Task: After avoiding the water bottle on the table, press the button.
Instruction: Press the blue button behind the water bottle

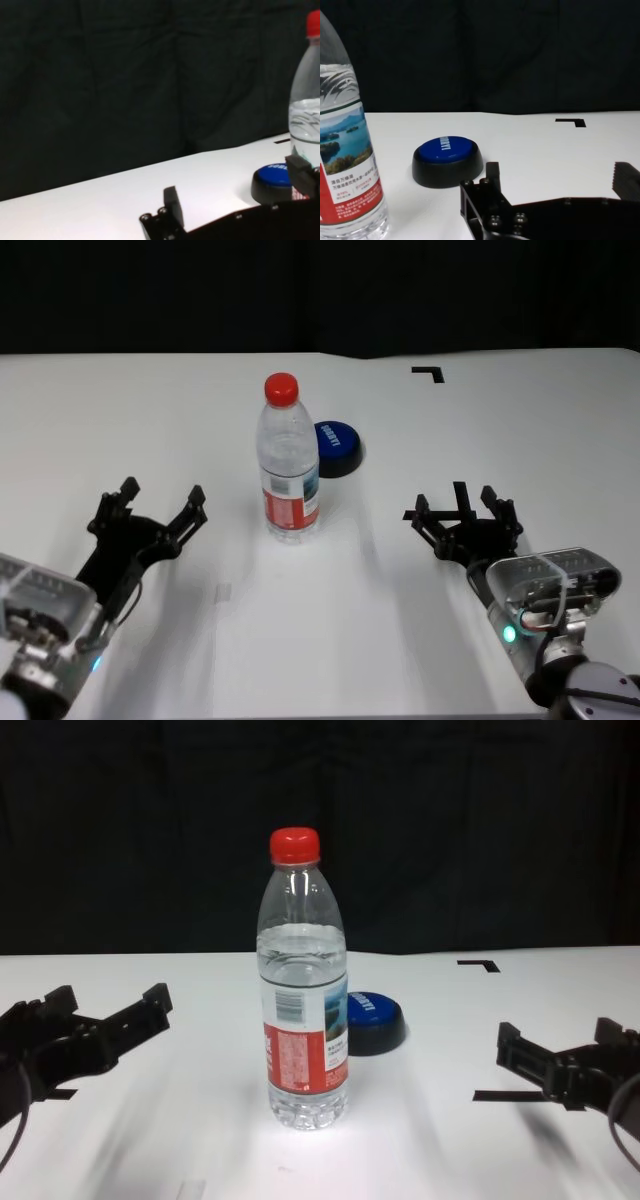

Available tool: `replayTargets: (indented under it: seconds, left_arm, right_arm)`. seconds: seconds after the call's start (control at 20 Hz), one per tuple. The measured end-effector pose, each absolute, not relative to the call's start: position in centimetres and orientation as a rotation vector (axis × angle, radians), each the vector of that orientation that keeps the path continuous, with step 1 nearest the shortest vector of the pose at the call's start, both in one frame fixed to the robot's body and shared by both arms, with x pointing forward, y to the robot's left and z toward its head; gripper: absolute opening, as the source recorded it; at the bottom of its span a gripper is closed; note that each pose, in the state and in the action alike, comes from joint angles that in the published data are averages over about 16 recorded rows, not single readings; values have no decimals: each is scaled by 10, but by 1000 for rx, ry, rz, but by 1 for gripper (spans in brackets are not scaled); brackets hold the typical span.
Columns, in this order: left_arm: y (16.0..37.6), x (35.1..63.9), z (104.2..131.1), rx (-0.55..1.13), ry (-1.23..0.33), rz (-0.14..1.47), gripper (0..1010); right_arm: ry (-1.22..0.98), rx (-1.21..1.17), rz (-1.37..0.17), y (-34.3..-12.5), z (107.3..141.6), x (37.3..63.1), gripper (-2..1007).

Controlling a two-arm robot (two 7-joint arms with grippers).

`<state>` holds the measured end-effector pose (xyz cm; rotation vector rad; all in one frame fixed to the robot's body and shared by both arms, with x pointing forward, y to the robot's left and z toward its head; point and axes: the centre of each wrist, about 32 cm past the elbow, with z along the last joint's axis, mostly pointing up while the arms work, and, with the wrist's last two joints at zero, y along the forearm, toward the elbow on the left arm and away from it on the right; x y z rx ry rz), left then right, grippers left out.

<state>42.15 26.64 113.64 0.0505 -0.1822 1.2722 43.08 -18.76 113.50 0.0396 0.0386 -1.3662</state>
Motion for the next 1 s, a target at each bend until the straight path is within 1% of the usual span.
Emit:
replayTargets:
  seconds: [0.5, 1.0]
  left_arm:
    - [266, 413, 1135, 39, -185, 1218, 1003]
    - [266, 417, 1133, 44, -201, 1137, 1003]
  right_arm:
    - [39, 40, -1366, -188, 1135, 431, 1003]
    - [39, 40, -1366, -188, 1135, 431, 1003]
